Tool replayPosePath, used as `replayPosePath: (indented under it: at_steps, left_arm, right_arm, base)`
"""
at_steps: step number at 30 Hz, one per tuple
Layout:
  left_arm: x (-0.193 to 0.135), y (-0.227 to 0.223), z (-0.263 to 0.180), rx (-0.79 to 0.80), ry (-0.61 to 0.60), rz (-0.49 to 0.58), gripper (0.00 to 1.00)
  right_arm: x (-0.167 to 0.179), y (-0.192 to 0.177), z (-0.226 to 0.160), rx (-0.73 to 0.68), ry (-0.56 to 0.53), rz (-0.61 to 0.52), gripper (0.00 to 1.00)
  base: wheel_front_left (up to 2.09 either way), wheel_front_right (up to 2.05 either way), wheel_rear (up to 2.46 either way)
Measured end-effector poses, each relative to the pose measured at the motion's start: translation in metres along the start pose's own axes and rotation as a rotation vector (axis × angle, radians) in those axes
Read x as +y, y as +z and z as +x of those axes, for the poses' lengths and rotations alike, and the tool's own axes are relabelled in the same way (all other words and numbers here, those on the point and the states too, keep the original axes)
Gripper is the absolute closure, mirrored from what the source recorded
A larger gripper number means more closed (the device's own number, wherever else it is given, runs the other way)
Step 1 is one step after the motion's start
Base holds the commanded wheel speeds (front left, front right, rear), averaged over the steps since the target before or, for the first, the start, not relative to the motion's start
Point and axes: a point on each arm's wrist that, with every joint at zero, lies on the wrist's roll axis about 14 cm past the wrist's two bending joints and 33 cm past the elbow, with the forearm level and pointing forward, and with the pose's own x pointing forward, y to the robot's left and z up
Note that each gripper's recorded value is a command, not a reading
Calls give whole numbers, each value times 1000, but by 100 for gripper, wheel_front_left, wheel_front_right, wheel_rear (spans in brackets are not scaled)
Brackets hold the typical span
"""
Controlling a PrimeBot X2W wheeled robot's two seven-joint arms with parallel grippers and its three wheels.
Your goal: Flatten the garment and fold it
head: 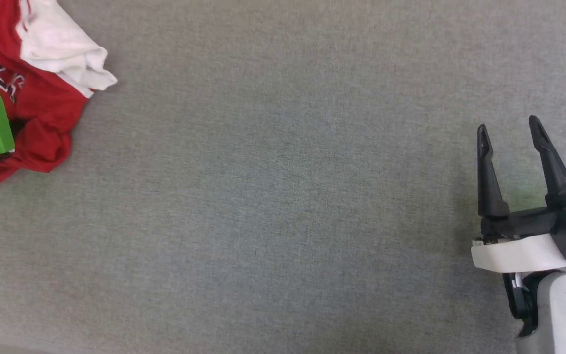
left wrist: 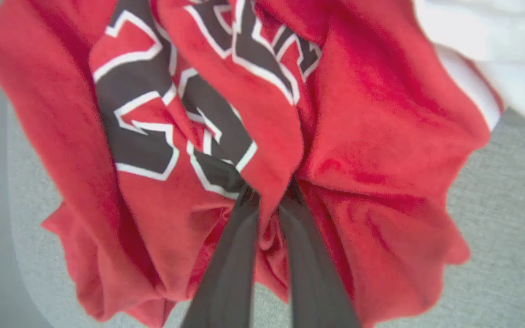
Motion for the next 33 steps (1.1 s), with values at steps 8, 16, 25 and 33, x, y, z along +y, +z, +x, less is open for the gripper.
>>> replayPosePath:
  at_steps: [8, 16, 25, 33]
  left_arm:
    - [-6, 42, -62, -217, -13, 147, 100]
    - [-62, 59, -132, -404, -109, 375, 100]
    - [-153, 58, -212, -601, -265, 662, 100]
    - [-261, 47, -239, -699, -490, 858, 100]
  right_arm:
    - [3, 25, -15, -35, -1, 19, 0]
    - [11, 54, -35, -82, 10, 36, 0]
    - [10, 90, -57, -163, -3, 39, 0]
    - [-16, 100, -81, -182, -86, 24, 0]
  base:
    - [0, 0, 0]
    - [0, 0, 0]
    - [0, 0, 0]
    - [0, 0, 0]
